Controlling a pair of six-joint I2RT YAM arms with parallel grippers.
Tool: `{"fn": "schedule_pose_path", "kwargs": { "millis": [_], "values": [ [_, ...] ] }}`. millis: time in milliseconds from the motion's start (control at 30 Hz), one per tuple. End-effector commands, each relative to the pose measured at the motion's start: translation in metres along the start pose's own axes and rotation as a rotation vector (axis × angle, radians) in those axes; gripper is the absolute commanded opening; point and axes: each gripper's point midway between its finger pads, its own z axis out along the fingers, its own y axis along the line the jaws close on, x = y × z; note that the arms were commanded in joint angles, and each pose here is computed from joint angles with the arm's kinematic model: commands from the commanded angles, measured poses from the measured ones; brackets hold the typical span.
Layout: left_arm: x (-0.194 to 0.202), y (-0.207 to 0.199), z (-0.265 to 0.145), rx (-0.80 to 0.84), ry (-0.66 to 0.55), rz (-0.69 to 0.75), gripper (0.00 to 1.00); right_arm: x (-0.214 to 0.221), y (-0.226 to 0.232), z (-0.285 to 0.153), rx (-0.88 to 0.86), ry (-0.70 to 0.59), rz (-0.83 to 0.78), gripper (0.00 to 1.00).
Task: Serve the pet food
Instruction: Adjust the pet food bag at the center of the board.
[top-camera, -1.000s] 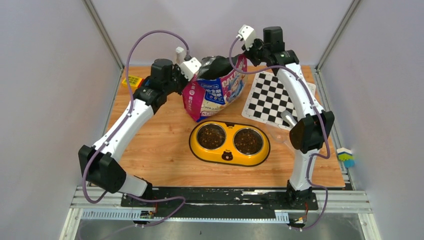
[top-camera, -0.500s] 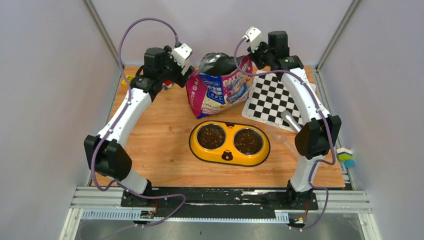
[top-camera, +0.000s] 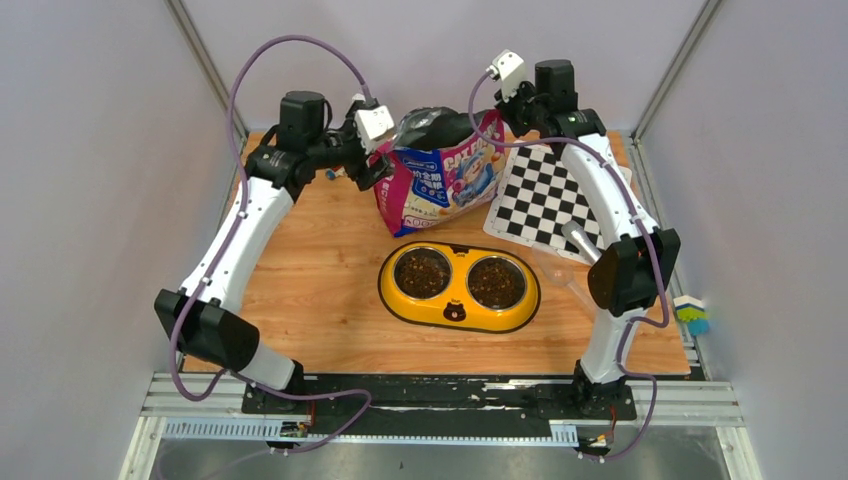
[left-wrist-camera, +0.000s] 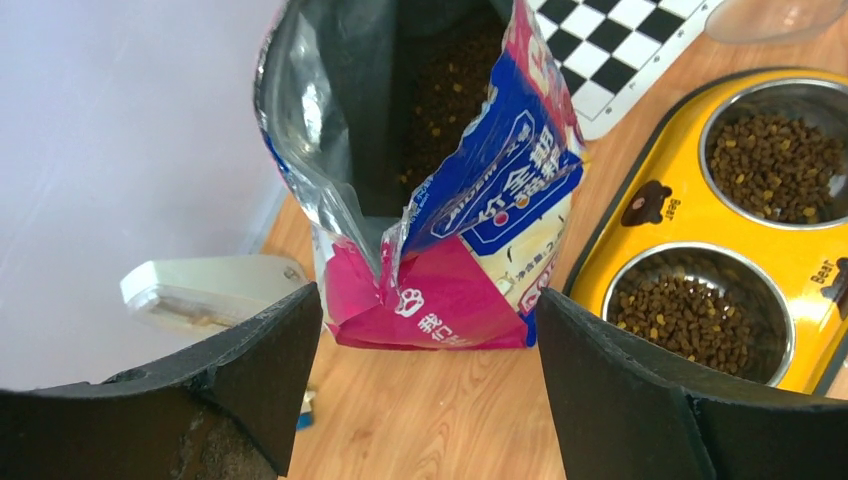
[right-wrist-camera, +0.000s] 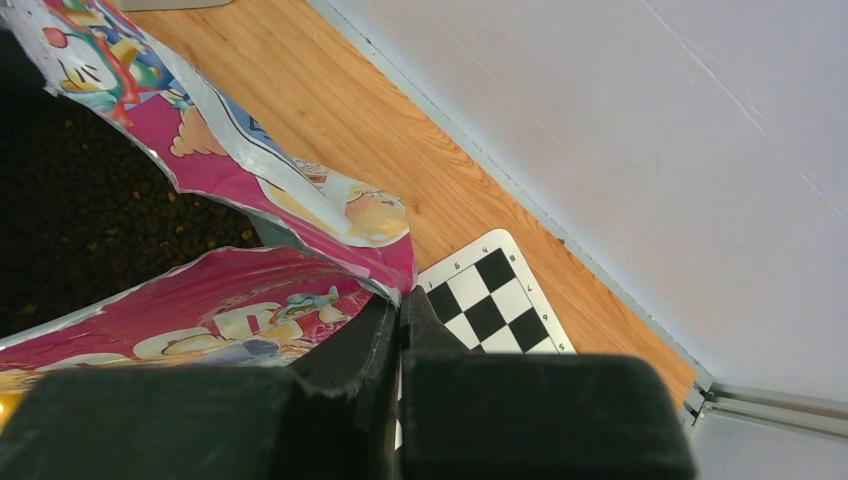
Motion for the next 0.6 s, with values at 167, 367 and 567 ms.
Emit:
{"fn": "schedule_pose_path", "kwargs": {
  "millis": [167,367,567],
  "values": [
    [0.030,0.013,0.034,-0.042,0.078,0.030,0.80,-0.079,-0.033,-0.031,0.113,-0.241,-0.016,0.00],
    [0.028,0.014,0.046,-0.030,0.061,0.011,0.64,-0.077,-0.031,-0.031,0.104,-0.238,-0.018,0.00],
    [0.023,0.010,0.055,-0.014,0.060,0.022,0.29,-0.078,-0.030,-0.033,0.103,-0.240,-0.027,0.00]
  ]
}}
